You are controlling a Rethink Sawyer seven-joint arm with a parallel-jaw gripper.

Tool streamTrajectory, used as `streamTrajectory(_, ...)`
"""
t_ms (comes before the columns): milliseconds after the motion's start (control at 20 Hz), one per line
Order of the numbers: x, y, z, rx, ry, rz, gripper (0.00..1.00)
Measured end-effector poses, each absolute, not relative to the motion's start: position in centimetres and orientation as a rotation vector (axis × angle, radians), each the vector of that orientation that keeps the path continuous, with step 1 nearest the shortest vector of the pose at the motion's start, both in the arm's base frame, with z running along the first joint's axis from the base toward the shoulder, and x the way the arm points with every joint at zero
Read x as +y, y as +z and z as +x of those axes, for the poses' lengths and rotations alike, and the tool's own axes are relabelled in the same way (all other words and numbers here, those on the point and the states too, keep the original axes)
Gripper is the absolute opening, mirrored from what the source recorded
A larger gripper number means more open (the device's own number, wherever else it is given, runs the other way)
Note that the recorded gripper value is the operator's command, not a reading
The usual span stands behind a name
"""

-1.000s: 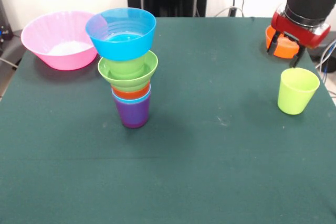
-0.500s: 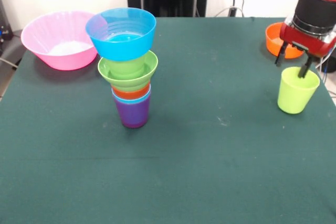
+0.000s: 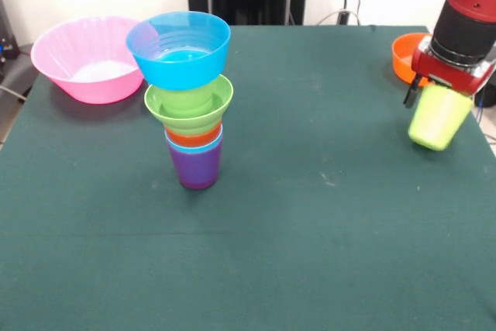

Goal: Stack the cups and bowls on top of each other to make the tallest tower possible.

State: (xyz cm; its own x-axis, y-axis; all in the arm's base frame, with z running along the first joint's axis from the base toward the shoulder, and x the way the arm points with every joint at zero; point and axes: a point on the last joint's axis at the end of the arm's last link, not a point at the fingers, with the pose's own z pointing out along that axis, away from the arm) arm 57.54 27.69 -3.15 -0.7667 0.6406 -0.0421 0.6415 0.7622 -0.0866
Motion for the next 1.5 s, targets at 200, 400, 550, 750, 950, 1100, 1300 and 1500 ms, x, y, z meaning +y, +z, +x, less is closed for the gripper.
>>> streamTrajectory(200,27.8,-3.2,57.5,2.925,-0.145,1.054,1.00)
streamTrajectory(400,27.8,-3.2,57.7,2.911,-0.135,1.047,1.00)
streamTrajectory(550,27.6,-3.3,58.1,2.888,-0.115,1.042,0.00)
streamTrajectory(750,27.4,-2.5,58.9,2.864,-0.095,1.043,0.00)
streamTrajectory(950,26.2,-2.1,59.8,2.846,-0.087,1.070,0.00)
streamTrajectory(1100,25.4,-2.1,60.2,2.839,-0.088,1.091,0.00)
streamTrajectory(1300,23.1,-2.1,61.2,2.819,-0.085,1.149,0.00)
streamTrajectory(1500,21.3,-1.9,61.9,2.814,-0.082,1.205,0.00)
